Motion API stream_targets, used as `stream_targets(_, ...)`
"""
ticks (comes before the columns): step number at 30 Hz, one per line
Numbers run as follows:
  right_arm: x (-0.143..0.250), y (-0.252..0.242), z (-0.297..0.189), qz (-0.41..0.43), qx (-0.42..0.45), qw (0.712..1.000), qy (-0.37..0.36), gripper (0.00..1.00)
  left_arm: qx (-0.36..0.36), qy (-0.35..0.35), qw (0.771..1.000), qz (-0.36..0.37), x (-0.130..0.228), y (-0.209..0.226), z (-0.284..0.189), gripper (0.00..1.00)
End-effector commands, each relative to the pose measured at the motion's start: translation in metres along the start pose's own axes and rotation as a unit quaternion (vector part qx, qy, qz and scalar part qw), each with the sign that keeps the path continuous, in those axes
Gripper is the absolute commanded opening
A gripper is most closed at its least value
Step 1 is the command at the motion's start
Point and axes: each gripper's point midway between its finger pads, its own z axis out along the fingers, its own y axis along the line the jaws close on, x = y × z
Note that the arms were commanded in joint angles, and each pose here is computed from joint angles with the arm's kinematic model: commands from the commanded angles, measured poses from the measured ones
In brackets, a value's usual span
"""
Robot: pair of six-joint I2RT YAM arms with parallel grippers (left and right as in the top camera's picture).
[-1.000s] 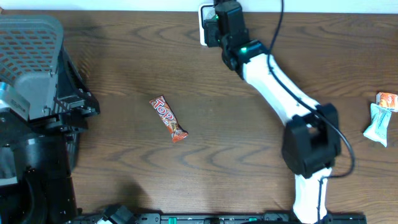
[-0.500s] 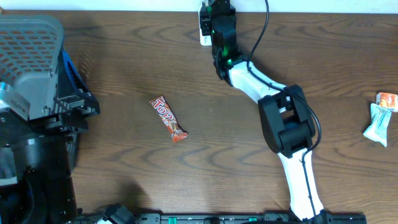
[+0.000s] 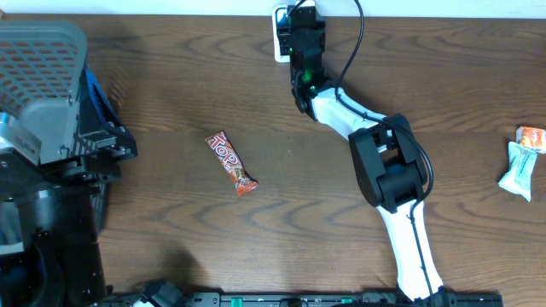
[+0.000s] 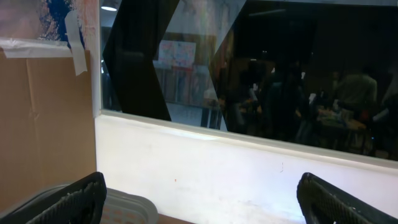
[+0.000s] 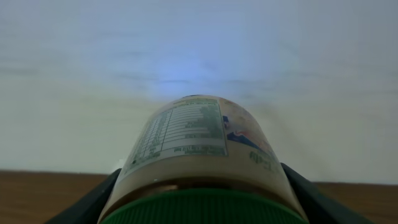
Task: Scan the item barcode
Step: 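Hold the bottle in front of the white scanner, then carry the bottle to the right edge and release it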
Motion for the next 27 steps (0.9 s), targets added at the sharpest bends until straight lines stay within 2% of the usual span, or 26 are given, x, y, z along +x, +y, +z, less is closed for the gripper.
stream_targets(1, -0.073, -0.035, -0.021, 0.024, 0.110, 0.992, -0.051, 0.57, -0.004, 0.001, 1.000, 0.007, 0.001, 0.001, 0.000, 0.98)
stream_targets(4, -0.092, -0.060, -0.040, 0.018, 0.182, 0.983, -0.036, 0.54, -0.004, 0.001, 1.000, 0.007, 0.001, 0.001, 0.000, 0.98)
stream_targets(6, -0.097, -0.069, -0.051, -0.003, 0.195, 0.981, -0.002, 0.54, -0.004, 0.001, 1.000, 0.007, 0.001, 0.001, 0.000, 0.98)
stream_targets(10, -0.093, -0.085, -0.077, 0.000, 0.202, 0.976, 0.076, 0.58, -0.004, 0.001, 1.000, 0.007, 0.001, 0.001, 0.000, 0.98)
stream_targets(13, -0.077, -0.106, -0.107, 0.036, 0.214, 0.964, 0.155, 0.58, -0.004, 0.001, 1.000, 0.007, 0.001, 0.001, 0.000, 0.98)
stream_targets(17, -0.039, -0.133, -0.148, 0.116, 0.216, 0.927, 0.283, 0.60, -0.004, 0.001, 1.000, 0.007, 0.001, 0.001, 0.000, 0.98)
stream_targets(21, 0.004, -0.147, -0.175, 0.171, 0.176, 0.874, 0.421, 0.58, -0.004, 0.001, 1.000, 0.007, 0.001, 0.001, 0.000, 0.98)
stream_targets(24, 0.029, -0.166, -0.190, 0.203, 0.170, 0.833, 0.486, 0.57, -0.004, 0.001, 1.000, 0.007, 0.001, 0.001, 0.000, 0.98)
stream_targets(27, 0.042, -0.195, -0.200, 0.224, 0.193, 0.804, 0.515, 0.53, -0.004, 0.001, 1.000, 0.007, 0.001, 0.001, 0.000, 0.98)
